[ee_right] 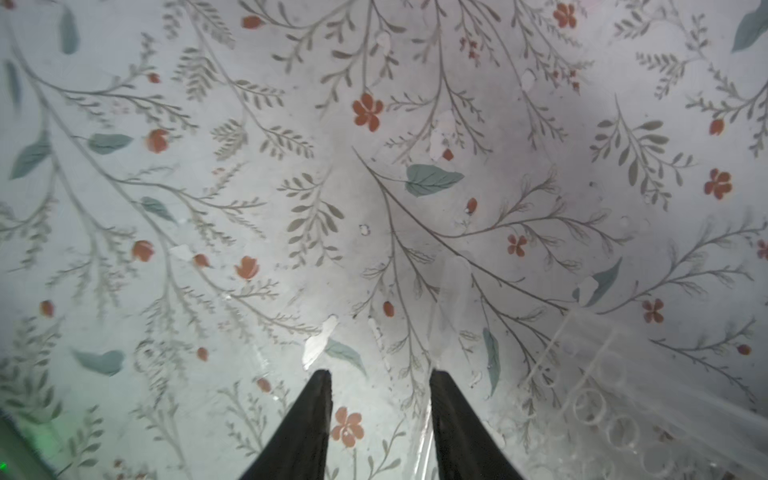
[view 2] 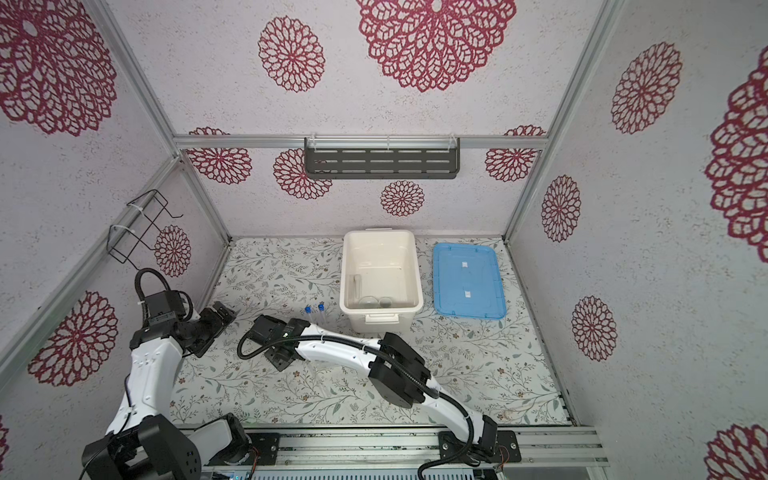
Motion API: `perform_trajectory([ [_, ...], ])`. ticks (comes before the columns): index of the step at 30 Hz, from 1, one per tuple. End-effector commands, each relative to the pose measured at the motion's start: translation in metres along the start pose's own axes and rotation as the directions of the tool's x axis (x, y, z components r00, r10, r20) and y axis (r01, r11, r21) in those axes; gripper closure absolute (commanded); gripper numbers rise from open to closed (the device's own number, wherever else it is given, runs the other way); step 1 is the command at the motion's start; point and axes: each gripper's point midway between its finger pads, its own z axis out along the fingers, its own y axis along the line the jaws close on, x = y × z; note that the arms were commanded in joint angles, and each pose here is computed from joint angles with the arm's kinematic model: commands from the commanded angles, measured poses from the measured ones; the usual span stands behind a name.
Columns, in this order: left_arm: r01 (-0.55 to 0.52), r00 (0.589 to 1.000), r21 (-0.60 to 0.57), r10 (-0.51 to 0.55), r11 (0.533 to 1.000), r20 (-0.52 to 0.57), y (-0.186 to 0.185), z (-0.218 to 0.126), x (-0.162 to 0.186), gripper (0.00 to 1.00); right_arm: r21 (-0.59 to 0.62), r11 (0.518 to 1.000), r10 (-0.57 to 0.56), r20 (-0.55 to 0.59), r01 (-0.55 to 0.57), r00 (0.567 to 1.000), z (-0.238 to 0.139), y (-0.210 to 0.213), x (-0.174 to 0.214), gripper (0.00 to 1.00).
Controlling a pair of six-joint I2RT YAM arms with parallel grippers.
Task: Organize the chemistry lab equipment
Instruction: 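Swing the right gripper toward the clear blue-capped tubes on the table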
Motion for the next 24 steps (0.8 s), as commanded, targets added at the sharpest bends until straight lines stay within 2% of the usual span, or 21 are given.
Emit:
perform_trajectory([
  [1,0.026,0.999,0.033,-0.026,0.999,0.023,-0.004,-0.005,-0.001,0.03,0.058,0.994,0.090,-0.009,-0.089,0.996,0.000,-0.037,-0.008,0.57],
  [11,0.013,0.999,0.006,-0.013,1.000,0.047,0.003,-0.006,0.001,0.03,0.019,0.995,0.100,-0.045,-0.100,0.994,0.026,-0.038,-0.006,0.58],
  [24,0.013,0.999,0.009,-0.013,1.000,0.043,0.003,-0.004,0.002,0.02,-0.009,0.997,0.076,-0.045,-0.076,0.996,0.031,-0.027,-0.009,0.61],
])
